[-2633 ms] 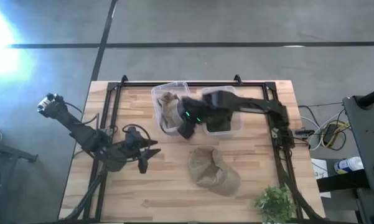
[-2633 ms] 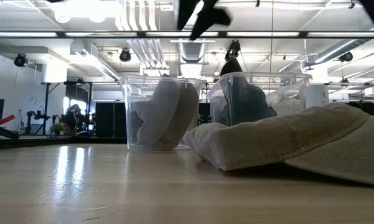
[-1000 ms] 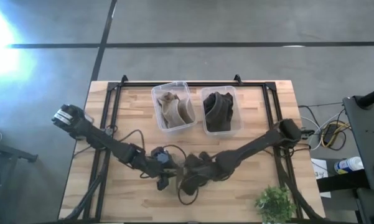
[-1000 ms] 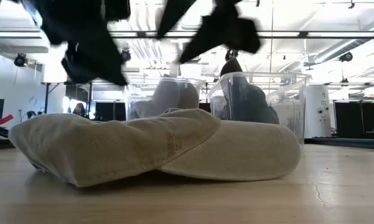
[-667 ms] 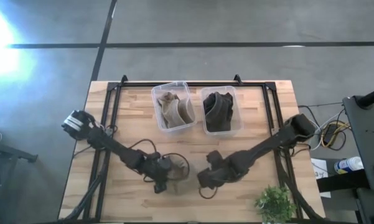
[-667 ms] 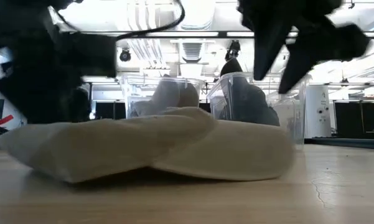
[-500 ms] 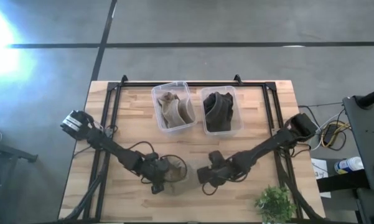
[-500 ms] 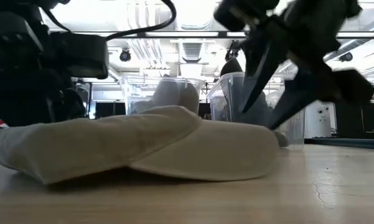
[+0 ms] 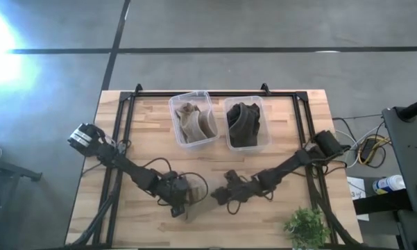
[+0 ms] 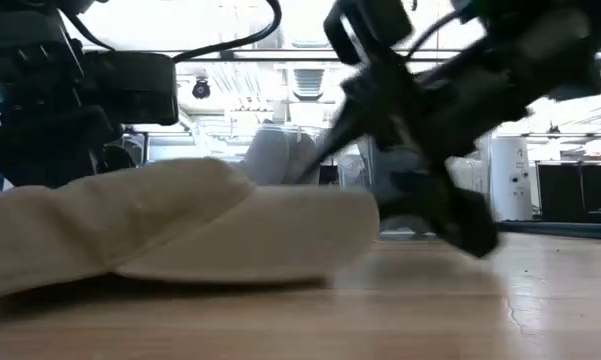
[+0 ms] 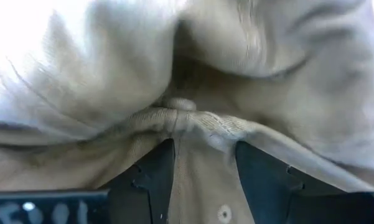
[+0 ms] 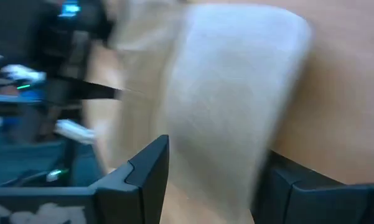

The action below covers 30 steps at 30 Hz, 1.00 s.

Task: Pick & Place hat
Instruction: Put the brown cap into the left transparent bin

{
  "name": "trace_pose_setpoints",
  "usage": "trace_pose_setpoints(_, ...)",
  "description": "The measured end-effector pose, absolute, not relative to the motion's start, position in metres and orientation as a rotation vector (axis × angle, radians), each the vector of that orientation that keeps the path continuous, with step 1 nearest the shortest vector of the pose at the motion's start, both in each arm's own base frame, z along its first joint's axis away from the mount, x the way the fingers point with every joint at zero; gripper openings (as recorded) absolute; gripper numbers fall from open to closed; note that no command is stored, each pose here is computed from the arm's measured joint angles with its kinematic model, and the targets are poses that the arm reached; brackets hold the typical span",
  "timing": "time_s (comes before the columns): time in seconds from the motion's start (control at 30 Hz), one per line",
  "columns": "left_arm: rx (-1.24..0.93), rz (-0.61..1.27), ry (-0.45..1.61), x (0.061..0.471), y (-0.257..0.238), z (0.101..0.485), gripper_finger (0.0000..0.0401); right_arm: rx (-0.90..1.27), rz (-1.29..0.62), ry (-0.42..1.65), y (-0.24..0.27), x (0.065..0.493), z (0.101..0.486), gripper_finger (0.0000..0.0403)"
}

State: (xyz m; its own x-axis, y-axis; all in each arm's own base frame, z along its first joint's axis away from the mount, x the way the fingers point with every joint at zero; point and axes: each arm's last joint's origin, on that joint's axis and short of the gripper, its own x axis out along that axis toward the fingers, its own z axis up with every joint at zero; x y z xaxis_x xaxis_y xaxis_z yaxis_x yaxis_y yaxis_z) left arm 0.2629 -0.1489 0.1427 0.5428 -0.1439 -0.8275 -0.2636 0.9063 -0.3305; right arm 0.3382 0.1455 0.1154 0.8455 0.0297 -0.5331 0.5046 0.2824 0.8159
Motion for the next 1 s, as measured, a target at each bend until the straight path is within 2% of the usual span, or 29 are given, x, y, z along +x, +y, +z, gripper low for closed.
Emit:
trace_pose_setpoints(0.1, -0.454, 0.084, 0.990, 0.265, -0.146, 0.143, 0.0171, 1.250, -0.181, 0.423, 0.142, 0.356, 0.120, 0.0167)
trace_pose_setpoints(0.2, -0.463, 0.130, 0.924, 0.269, -0.145, 0.153, 0.0171, 1.226, -0.081, 0.419, 0.142, 0.369, 0.129, 0.0141)
trace_pose_setpoints(0.33, -0.477, 0.174, 0.711, 0.265, -0.144, 0.204, 0.0171, 1.160, -0.060, 0.437, 0.142, 0.374, 0.144, 0.0074)
trace_pose_setpoints(0.43, -0.461, 0.218, 0.595, 0.248, -0.136, 0.245, 0.0171, 1.104, -0.050, 0.404, 0.136, 0.372, 0.169, 0.0022)
trace_pose_setpoints(0.57, -0.496, 0.277, 0.437, 0.217, -0.123, 0.300, 0.0171, 1.011, -0.084, 0.347, 0.121, 0.367, 0.208, 0.0016)
trace_pose_setpoints(0.7, -0.530, 0.277, 0.290, 0.185, -0.114, 0.336, 0.0171, 0.846, -0.179, 0.232, 0.098, 0.360, 0.267, 0.0015)
trace_pose_setpoints(0.87, -0.547, 0.300, 0.153, 0.157, -0.106, 0.358, 0.0171, 0.605, -0.418, 0.089, 0.062, 0.347, 0.336, 0.0014)
trace_pose_setpoints(1.0, -0.539, 0.336, 0.116, 0.151, -0.103, 0.361, 0.0171, 0.524, -0.510, 0.110, 0.022, 0.347, 0.370, 0.0014)
